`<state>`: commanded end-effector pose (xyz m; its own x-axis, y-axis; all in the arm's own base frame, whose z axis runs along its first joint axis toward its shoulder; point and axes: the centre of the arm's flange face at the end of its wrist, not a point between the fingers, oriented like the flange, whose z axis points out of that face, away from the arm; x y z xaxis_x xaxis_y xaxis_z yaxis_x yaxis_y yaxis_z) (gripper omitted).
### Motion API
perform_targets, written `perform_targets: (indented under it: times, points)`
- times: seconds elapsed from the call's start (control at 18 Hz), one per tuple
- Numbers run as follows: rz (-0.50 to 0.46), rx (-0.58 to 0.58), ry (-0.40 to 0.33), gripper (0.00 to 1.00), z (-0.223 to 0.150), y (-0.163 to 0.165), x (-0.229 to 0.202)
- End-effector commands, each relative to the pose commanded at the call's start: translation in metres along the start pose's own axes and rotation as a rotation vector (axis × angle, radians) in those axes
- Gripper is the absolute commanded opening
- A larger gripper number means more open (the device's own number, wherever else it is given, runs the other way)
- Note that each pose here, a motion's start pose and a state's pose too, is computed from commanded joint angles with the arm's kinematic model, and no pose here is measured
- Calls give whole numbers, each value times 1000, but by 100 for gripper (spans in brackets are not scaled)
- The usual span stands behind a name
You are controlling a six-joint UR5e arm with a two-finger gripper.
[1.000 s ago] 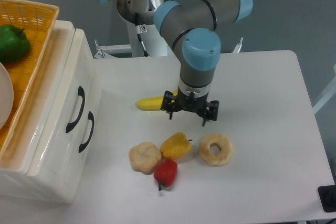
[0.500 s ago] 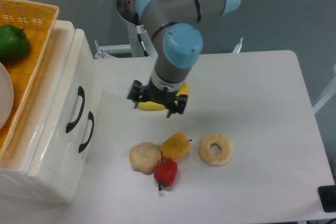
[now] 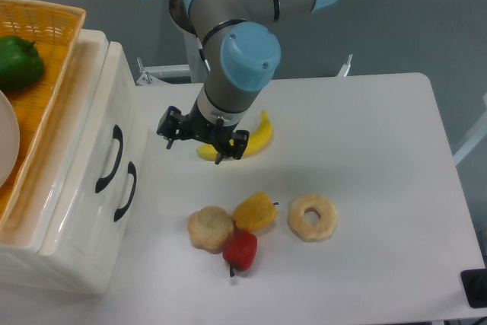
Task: Slide open the top white drawer
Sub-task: 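Swing the gripper over the banana to the upper drawer handle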
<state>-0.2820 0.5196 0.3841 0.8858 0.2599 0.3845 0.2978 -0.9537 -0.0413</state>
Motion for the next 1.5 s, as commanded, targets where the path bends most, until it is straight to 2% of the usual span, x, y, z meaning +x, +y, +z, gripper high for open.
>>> perform_targets:
  times: [0.5, 0.78, 1.5]
  points:
    - [-81, 31, 59, 100, 2, -10, 27]
    - [-77, 18, 97, 100, 17, -17, 31]
    - [-73, -4, 125, 100, 37, -25, 36]
